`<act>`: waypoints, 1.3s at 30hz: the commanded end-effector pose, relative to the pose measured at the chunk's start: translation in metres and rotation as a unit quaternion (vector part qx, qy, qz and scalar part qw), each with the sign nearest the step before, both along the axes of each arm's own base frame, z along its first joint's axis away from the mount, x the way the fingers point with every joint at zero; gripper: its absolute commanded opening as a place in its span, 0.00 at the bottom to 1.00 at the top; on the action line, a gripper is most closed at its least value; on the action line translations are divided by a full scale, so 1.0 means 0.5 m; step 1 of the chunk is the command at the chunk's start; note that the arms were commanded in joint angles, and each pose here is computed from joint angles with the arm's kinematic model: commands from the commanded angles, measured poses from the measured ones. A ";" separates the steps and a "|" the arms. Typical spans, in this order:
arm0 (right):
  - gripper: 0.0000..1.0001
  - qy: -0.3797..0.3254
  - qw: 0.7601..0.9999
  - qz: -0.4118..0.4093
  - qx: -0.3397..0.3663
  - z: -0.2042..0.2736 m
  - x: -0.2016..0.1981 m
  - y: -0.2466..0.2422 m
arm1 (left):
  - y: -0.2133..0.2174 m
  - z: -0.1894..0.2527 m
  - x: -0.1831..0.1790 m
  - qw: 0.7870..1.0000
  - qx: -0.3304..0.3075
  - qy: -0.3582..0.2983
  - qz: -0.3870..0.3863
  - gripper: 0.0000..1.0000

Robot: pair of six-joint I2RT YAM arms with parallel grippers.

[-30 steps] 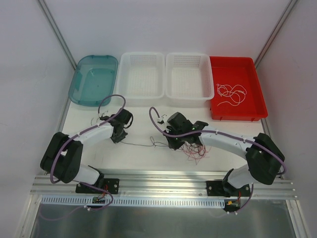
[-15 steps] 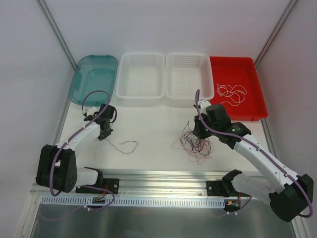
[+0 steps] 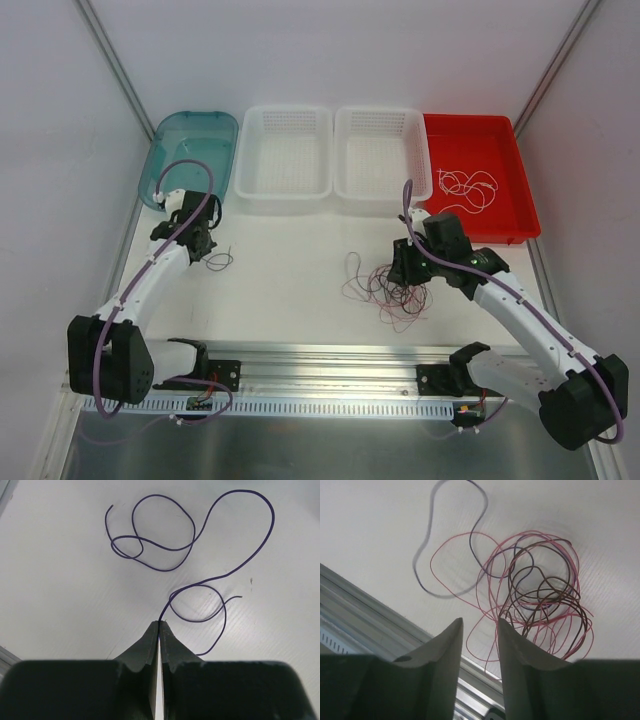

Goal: Untangle the cables

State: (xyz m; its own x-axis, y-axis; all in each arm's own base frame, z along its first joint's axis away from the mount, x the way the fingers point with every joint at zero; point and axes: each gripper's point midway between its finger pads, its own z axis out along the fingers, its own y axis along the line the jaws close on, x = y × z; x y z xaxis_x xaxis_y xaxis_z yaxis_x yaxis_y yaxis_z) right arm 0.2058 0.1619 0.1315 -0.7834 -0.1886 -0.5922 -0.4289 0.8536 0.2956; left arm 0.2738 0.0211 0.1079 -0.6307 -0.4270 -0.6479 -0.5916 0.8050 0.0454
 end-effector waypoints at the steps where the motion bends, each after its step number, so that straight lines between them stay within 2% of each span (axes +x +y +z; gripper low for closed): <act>1: 0.40 -0.003 1.000 0.012 0.029 0.014 -0.001 0.020 | 0.017 0.045 0.009 0.999 0.037 -0.010 -0.028 0.00; 3: 0.53 -0.006 0.999 0.018 0.028 0.016 -0.003 0.019 | 0.025 0.047 0.018 0.998 0.055 -0.004 -0.035 0.00; 4: 0.63 -0.007 0.999 0.022 0.028 0.017 -0.005 0.020 | 0.024 0.046 0.024 0.998 0.057 -0.002 -0.039 0.00; 5: 0.67 -0.009 0.999 0.023 0.029 0.019 -0.006 0.020 | 0.023 0.038 0.031 0.997 0.058 0.006 -0.042 0.01; 7: 0.76 -0.011 0.999 0.026 0.026 0.019 -0.008 0.017 | 0.017 0.029 0.037 0.997 0.053 0.015 -0.052 0.10; 12: 0.86 -0.016 0.999 0.030 0.029 0.024 -0.018 0.015 | 0.015 0.020 0.052 0.997 0.054 0.009 -0.059 0.34; 13: 0.87 -0.018 0.999 0.030 0.030 0.026 -0.018 0.014 | 0.019 0.019 0.053 0.997 0.051 0.007 -0.057 0.56; 16: 0.88 -0.023 0.999 0.033 0.032 0.029 -0.021 0.013 | 0.027 0.004 0.058 0.998 0.040 0.012 -0.056 0.88; 18: 0.88 -0.022 0.999 0.034 0.032 0.028 -0.023 0.013 | 0.030 -0.007 0.060 0.997 0.034 0.020 -0.059 0.97; 27: 0.88 -0.015 0.999 0.040 0.031 0.016 -0.024 0.017 | 0.020 -0.073 0.078 0.996 -0.036 0.047 -0.073 0.99; 33: 0.88 -0.011 0.999 0.039 0.027 0.008 -0.024 0.016 | 0.011 -0.121 0.083 0.992 -0.053 0.082 -0.075 0.99; 39: 0.88 -0.013 0.999 0.038 0.024 0.008 -0.025 0.013 | -0.017 -0.167 0.072 0.986 -0.096 0.112 -0.077 0.91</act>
State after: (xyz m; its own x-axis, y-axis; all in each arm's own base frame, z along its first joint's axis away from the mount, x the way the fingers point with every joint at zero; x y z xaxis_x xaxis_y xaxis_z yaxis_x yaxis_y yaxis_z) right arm 0.1924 0.1654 0.1331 -0.7704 -0.2051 -0.6037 -0.4736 0.8180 0.3264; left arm 0.3040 0.0215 0.0252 -0.8185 -0.3938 -0.4183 -0.4575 0.8872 0.0598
